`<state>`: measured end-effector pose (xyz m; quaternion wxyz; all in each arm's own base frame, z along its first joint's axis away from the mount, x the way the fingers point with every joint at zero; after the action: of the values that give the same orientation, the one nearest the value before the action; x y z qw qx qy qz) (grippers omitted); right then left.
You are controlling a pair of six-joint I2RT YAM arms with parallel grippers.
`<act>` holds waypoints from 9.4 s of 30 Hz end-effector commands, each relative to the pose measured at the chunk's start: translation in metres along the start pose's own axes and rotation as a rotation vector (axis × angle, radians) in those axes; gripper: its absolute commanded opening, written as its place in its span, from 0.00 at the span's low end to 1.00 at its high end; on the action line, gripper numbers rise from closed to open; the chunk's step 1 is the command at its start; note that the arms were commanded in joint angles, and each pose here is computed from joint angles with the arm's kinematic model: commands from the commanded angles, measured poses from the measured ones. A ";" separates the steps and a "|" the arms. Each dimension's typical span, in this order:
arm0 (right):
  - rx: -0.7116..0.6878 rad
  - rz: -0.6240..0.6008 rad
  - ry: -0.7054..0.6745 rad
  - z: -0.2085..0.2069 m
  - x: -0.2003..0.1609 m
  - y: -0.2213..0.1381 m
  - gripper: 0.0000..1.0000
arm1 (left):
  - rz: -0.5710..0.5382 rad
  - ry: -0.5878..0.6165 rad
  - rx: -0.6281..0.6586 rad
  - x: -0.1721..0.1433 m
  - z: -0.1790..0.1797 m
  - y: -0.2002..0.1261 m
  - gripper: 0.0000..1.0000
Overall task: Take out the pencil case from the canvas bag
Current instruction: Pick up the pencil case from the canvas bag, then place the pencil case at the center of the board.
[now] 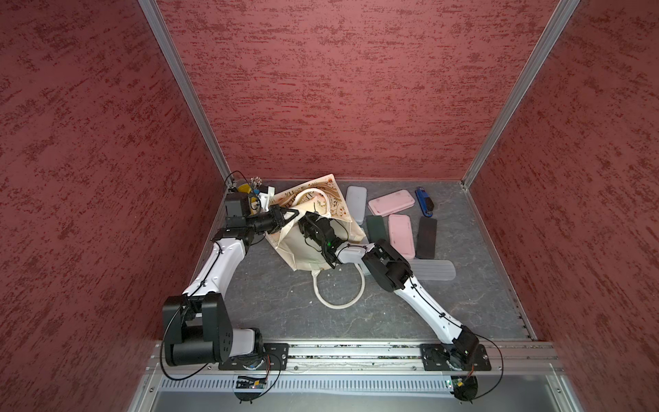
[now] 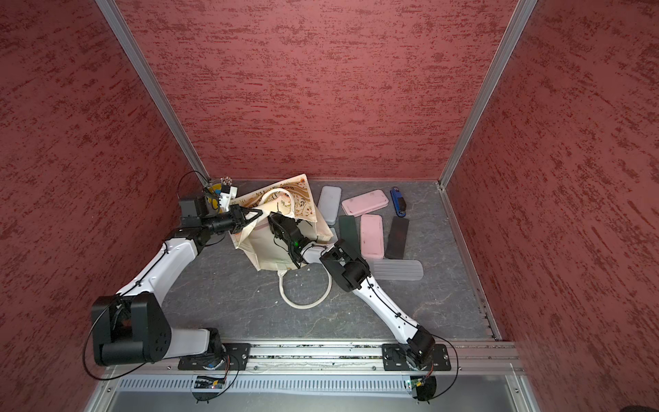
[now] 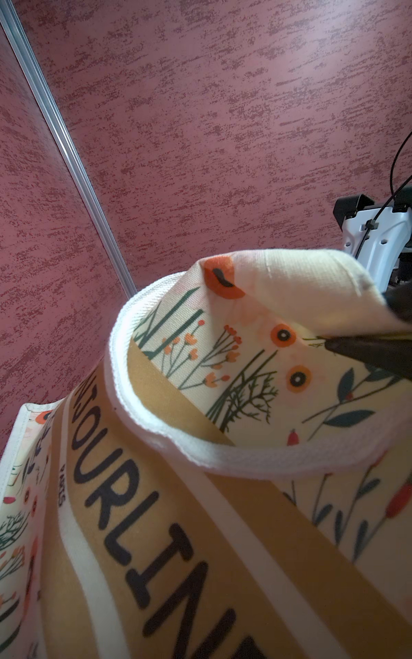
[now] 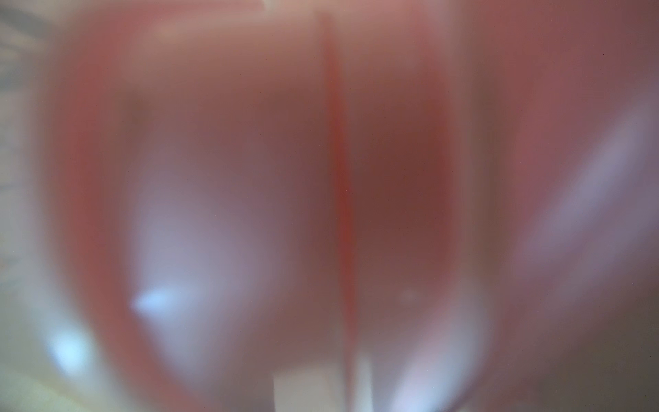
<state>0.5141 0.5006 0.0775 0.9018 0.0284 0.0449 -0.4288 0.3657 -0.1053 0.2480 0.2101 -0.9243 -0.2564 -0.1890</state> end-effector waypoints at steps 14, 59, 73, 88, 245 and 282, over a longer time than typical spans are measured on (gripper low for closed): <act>-0.010 -0.004 -0.049 0.018 0.006 -0.028 0.19 | 0.020 -0.007 -0.030 -0.003 -0.004 0.001 0.04; 0.062 0.098 -0.035 0.100 -0.059 -0.091 0.16 | -0.002 0.010 -0.016 -0.001 -0.007 -0.002 0.03; 0.109 0.176 -0.097 0.125 -0.078 -0.125 0.16 | 0.003 0.005 -0.016 -0.003 -0.006 -0.001 0.03; 0.093 0.228 -0.263 0.132 -0.083 -0.183 0.16 | 0.004 0.006 -0.017 -0.002 -0.006 -0.001 0.03; -0.686 -0.528 -0.041 0.013 0.111 -0.515 0.25 | 0.064 -0.007 0.005 -0.014 0.001 0.014 0.03; -0.460 -0.373 -0.592 0.167 0.091 -0.455 0.61 | 0.042 -0.017 -0.017 0.005 -0.070 0.001 0.03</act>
<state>0.2273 0.1327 0.2216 0.7701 -0.3075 -0.0897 -0.5516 0.3598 -0.1335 0.2808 0.2238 -0.9311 -0.2404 -0.1586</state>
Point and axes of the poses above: each gripper's point midway between its finger pads, its own y axis out along the fingers, its own z axis along the line the jaws close on, x = y × z, the point moved 1 cm from there along -y, back along the fingers, and after that the axes turned 1 degree about y, right-handed, at the moved point
